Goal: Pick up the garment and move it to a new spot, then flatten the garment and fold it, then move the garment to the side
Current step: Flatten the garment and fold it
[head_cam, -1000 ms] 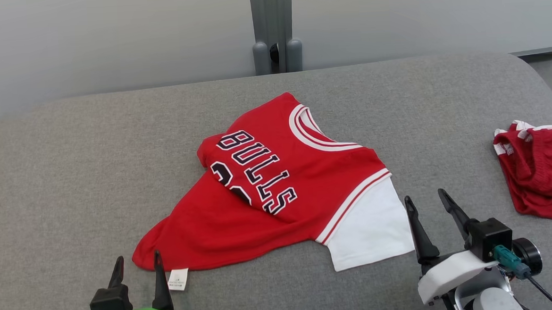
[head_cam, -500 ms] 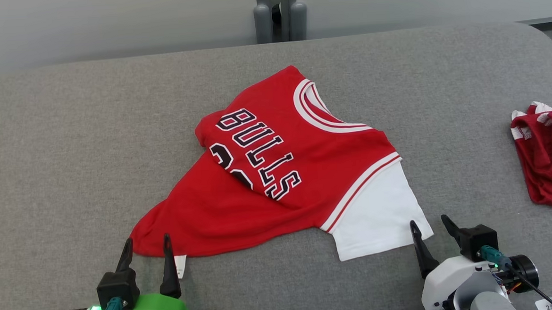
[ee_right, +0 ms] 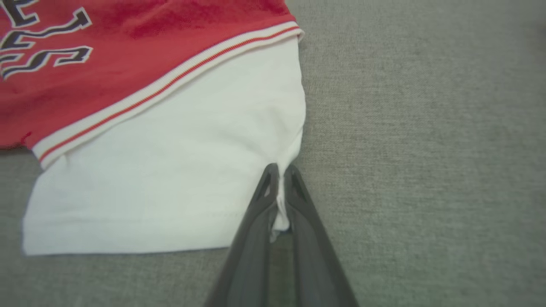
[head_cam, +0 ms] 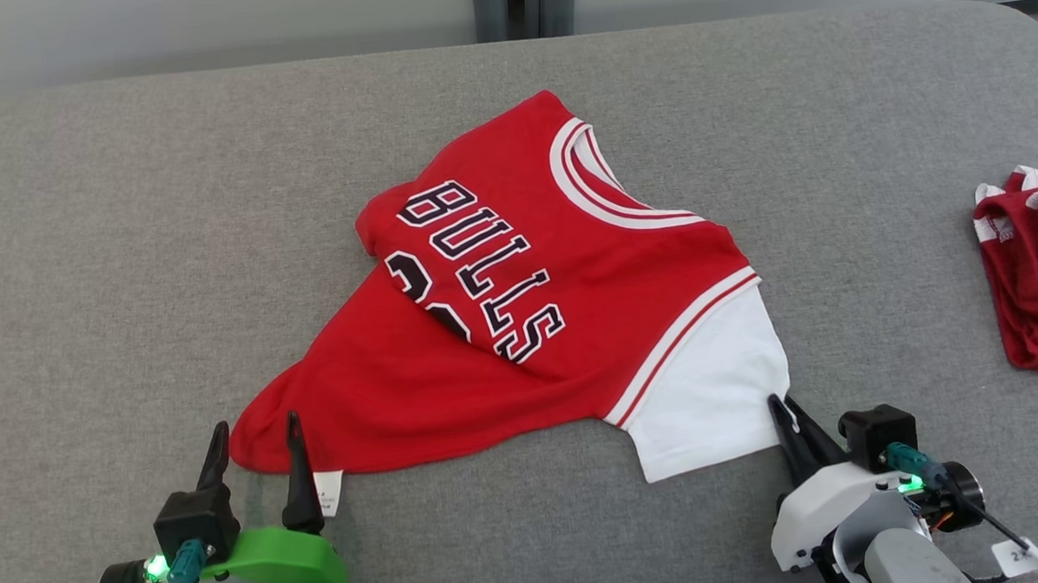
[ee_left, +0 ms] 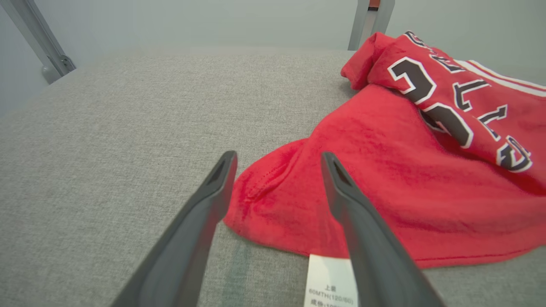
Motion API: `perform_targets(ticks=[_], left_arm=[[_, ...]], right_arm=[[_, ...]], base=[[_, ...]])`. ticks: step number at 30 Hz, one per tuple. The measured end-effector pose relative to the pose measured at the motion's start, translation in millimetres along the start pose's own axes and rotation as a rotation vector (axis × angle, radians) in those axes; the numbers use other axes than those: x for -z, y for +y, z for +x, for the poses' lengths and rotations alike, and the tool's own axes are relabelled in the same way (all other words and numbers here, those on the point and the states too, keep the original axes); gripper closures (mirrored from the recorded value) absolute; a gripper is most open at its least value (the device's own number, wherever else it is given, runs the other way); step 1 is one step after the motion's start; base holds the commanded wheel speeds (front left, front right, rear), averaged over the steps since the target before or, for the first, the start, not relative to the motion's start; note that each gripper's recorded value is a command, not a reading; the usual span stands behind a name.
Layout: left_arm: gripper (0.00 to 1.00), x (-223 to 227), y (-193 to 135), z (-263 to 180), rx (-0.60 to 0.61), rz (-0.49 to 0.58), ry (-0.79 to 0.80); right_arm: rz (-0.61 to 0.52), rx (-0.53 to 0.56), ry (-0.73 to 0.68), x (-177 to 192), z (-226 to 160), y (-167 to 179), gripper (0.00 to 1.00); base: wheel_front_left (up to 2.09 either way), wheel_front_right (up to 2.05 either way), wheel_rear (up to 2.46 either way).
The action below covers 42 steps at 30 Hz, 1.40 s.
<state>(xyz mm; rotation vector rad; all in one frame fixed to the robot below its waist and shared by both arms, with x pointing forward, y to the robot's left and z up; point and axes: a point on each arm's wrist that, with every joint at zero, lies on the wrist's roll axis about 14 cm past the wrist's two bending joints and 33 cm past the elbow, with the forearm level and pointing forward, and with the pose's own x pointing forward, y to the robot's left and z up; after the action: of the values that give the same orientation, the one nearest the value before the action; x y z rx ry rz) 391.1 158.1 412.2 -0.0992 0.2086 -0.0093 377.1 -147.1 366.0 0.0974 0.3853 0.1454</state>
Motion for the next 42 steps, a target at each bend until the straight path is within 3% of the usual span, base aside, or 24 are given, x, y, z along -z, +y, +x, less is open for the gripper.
perform_targets(ticks=[5,11,16,26,27,28,36,42], left_arm=[[0.00,-0.2,-4.2,1.0,0.013,-0.015,0.000],[0.00,19.6,-28.4,-5.6,0.110,-0.047,0.064],[0.00,39.7,-50.2,-15.0,0.193,-0.061,0.131],[0.00,72.8,-57.4,-24.9,0.211,-0.063,0.242],[0.16,73.0,-58.4,-24.7,0.214,-0.064,0.244],[1.00,73.2,-60.6,-25.1,0.223,-0.061,0.245],[1.00,53.1,-60.8,-23.3,0.222,-0.081,0.183],[1.00,-63.5,-56.6,-0.9,0.219,-0.159,-0.176]], right_arm=[[0.022,0.118,-0.080,-20.9,-11.1,-37.0,1.00],[0.048,0.226,-0.131,-31.7,-27.9,-70.4,1.00],[0.072,0.258,-0.146,-33.6,-33.9,-79.2,1.00],[0.070,0.253,-0.173,-42.1,-33.0,-78.8,1.00],[0.068,0.252,-0.177,-43.6,-32.9,-78.5,1.00],[0.068,0.251,-0.181,-45.2,-32.7,-78.3,1.00],[0.079,0.244,-0.278,-75.0,-36.2,-77.0,1.00],[0.201,0.183,-0.556,-159.8,-47.6,-66.0,1.00]], base=[[0.00,0.00,0.00],[0.00,0.00,0.00],[0.00,0.00,0.00],[0.00,0.00,0.00],[0.00,0.00,0.00],[0.00,0.00,0.00],[0.00,0.00,0.00],[0.00,0.00,0.00]])
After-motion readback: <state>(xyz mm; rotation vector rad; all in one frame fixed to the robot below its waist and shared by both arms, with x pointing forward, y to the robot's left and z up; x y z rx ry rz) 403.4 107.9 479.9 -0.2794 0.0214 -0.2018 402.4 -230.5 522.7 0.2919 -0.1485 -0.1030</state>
